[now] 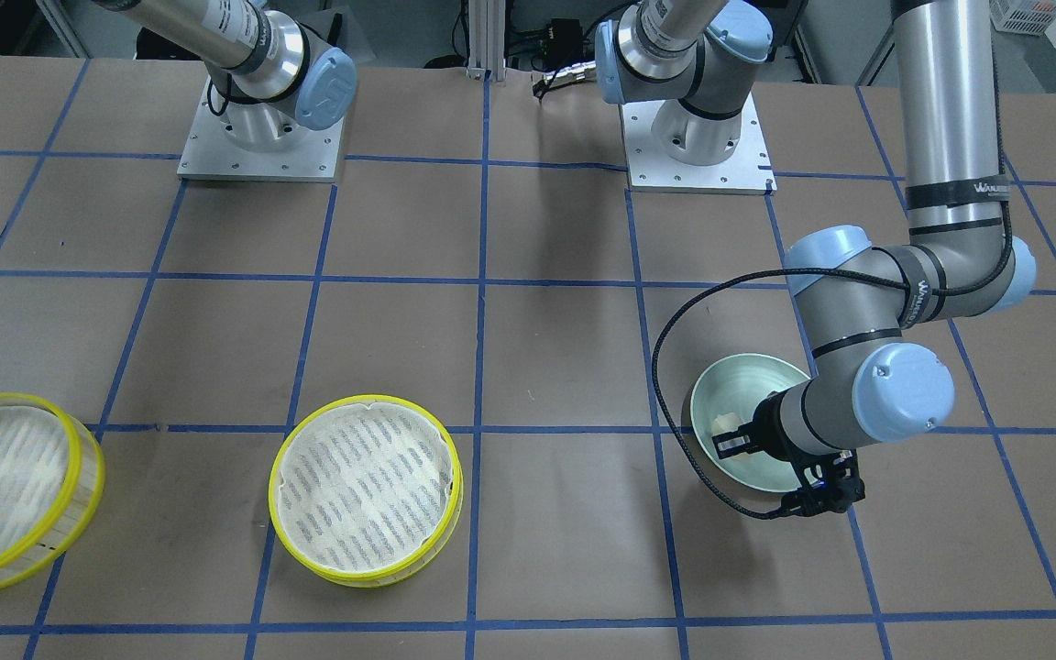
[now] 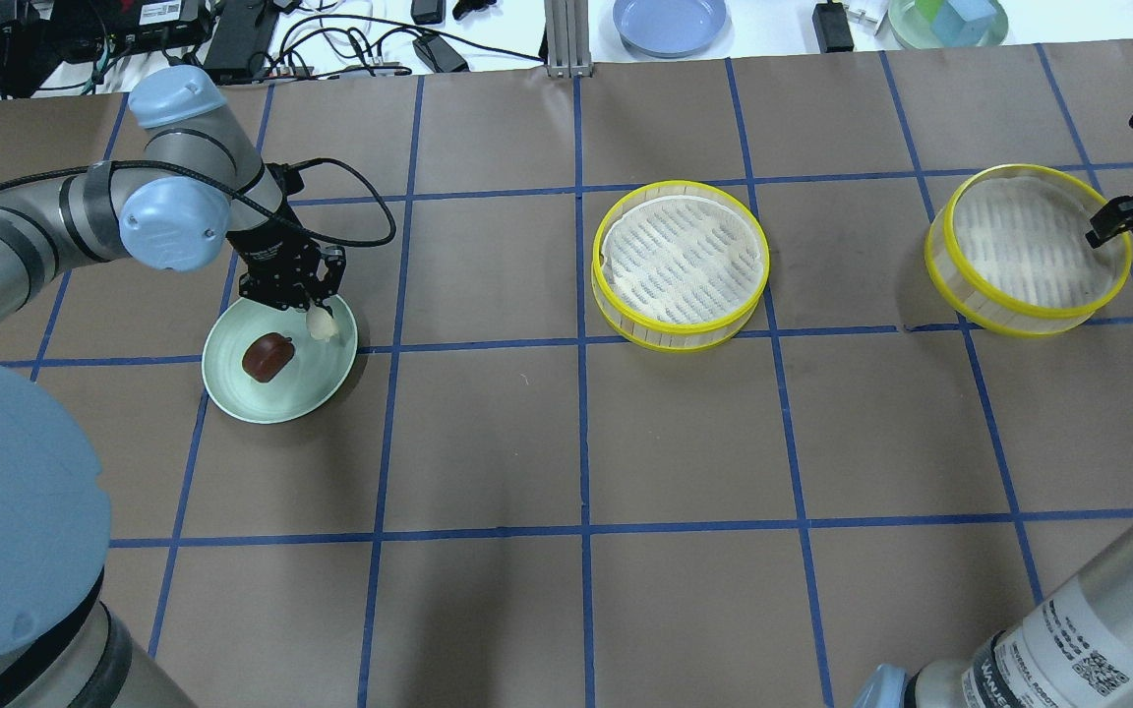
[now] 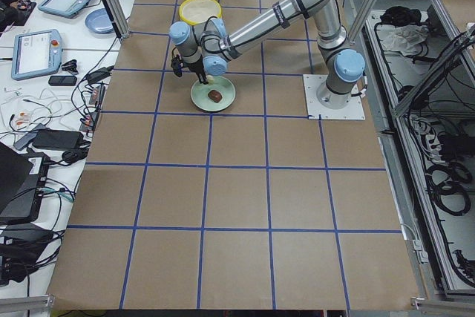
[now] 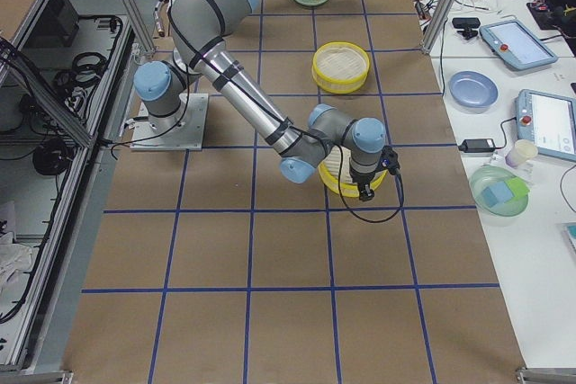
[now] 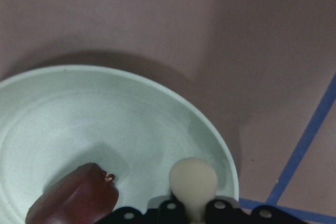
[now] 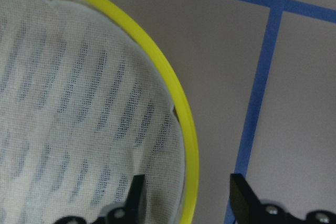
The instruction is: Stack buns with steamer
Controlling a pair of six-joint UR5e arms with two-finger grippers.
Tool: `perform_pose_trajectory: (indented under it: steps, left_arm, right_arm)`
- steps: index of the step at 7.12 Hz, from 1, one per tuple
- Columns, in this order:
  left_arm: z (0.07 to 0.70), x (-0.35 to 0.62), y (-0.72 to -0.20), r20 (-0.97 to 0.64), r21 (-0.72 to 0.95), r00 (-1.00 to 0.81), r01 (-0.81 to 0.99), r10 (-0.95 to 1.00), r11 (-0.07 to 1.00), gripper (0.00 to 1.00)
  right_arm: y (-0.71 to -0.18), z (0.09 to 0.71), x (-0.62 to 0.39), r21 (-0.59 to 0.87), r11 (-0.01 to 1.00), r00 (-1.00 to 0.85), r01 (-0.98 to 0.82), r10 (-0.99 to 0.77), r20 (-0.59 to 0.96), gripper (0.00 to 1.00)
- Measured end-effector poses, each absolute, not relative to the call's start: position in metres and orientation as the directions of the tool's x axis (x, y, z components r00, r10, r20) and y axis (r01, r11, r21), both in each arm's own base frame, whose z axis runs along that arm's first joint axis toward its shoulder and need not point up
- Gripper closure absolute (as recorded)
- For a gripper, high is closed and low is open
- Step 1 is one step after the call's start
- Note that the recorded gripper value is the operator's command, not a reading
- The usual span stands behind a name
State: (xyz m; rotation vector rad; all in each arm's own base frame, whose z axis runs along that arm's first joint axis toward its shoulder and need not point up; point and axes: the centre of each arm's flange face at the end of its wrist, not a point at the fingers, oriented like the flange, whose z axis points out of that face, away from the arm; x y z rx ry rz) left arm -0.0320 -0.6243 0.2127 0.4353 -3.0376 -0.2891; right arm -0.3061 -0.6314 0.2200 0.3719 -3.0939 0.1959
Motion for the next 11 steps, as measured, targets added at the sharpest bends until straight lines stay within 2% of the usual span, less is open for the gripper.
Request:
perform_pose_trajectory:
  steps: [1, 3, 6, 9, 10, 11]
  left_arm:
    - [0.236, -0.033, -0.629, 0.033, 0.164, -0.959, -0.273, -0.282, 0.948, 1.0]
    - [0.288, -0.068, -0.636, 0.092, 0.124, -0.918, -0.375, -0.387, 0.919, 1.0]
    - [0.32, -0.189, -0.636, 0.279, 0.089, -0.803, -0.524, -0.526, 0.847, 1.0]
    - [0.3, -0.312, -0.62, 0.431, 0.102, -0.737, -0.533, -0.52, 0.84, 1.0]
    - [0.286, -0.34, -0.613, 0.456, 0.121, -0.728, -0.519, -0.512, 0.846, 0.75]
    - [0.27, -0.359, -0.608, 0.46, 0.136, -0.731, -0.503, -0.503, 0.854, 0.26]
  right_arm:
    - [-0.631, 0.218, -0.306, -0.118, 0.962, -0.969, -0.246, -0.244, 0.031, 0.87]
    - [-0.629, 0.214, -0.305, -0.112, 0.962, -0.968, -0.25, -0.249, 0.025, 0.96]
    - [-0.629, 0.229, -0.304, -0.122, 0.963, -0.971, -0.239, -0.236, 0.036, 0.96]
    - [-0.625, 0.259, -0.297, -0.132, 0.972, -0.981, -0.194, -0.191, 0.037, 0.96]
    - [-0.625, 0.267, -0.292, -0.135, 0.975, -0.984, -0.178, -0.175, 0.037, 0.97]
    - [-0.625, 0.277, -0.283, -0.135, 0.978, -0.987, -0.159, -0.156, 0.033, 0.97]
